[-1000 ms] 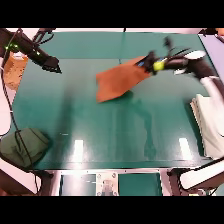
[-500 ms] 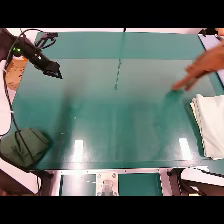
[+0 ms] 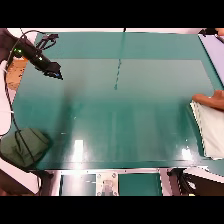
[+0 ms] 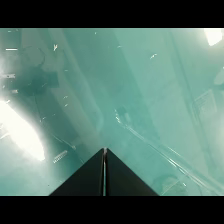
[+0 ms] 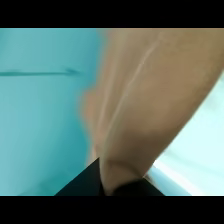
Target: Fold the shirts.
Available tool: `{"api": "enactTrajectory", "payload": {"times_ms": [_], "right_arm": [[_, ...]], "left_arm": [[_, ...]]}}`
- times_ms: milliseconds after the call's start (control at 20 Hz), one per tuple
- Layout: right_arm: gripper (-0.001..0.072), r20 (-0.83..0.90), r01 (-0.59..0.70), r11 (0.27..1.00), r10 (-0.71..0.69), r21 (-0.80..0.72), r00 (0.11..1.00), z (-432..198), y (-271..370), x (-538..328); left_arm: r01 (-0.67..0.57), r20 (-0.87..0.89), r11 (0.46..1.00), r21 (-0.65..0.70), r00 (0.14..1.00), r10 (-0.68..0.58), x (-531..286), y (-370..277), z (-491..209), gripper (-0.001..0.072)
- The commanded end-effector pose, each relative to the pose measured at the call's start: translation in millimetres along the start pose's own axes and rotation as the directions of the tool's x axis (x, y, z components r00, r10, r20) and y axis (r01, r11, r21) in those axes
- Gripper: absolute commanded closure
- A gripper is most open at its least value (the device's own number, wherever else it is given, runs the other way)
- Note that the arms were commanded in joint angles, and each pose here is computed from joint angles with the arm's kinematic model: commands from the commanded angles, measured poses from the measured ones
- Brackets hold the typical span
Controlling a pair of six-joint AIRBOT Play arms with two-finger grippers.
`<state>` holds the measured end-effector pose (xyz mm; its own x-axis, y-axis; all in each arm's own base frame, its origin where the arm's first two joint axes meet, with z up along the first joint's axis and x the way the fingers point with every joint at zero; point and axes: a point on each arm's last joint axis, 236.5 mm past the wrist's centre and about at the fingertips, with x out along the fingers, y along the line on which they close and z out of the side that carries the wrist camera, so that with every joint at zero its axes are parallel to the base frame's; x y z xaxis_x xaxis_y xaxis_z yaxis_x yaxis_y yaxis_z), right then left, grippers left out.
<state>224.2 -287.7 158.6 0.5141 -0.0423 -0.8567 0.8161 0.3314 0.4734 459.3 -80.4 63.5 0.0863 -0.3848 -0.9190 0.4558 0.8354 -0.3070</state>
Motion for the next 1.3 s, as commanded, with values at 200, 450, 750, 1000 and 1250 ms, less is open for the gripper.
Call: {"api": "enactTrajectory", "payload": {"times_ms": [200, 450, 750, 1000, 1250], "right_arm": [[0.0537, -0.289, 0.484, 0.860, -0.428, 0.160, 0.856, -74, -139, 14], [0.0160, -0.373, 0.506, 0.841, -0.415, 0.189, 0.830, -93, -154, 43], [0.0664, -0.094, -0.157, 0.986, 0.151, -0.060, 0.984, -30, 42, 85], [0.0696, -0.229, -0.312, 0.828, 0.227, -0.466, 0.946, -115, 143, 119], [0.0696, -0.487, -0.412, 0.687, 0.097, -0.598, 0.868, -286, 121, 168]], "left_arm": [[0.001, -0.002, 1.000, -0.001, 1.000, -0.001, 0, 0, 0, 0.0685], [-0.004, 0.011, 1.000, -0.002, 1.000, 0.004, 0, 1, 2, 0.0686], [-0.023, 0.060, 0.997, -0.070, 0.998, 0.027, -19, -7, 8, 0.0687], [-0.003, 0.023, 0.987, -0.164, 1.000, 0.007, -24, -40, -16, 0.0687], [-0.007, -0.040, 0.976, -0.220, 0.999, -0.002, -3, -103, -83, 0.0687]]}}
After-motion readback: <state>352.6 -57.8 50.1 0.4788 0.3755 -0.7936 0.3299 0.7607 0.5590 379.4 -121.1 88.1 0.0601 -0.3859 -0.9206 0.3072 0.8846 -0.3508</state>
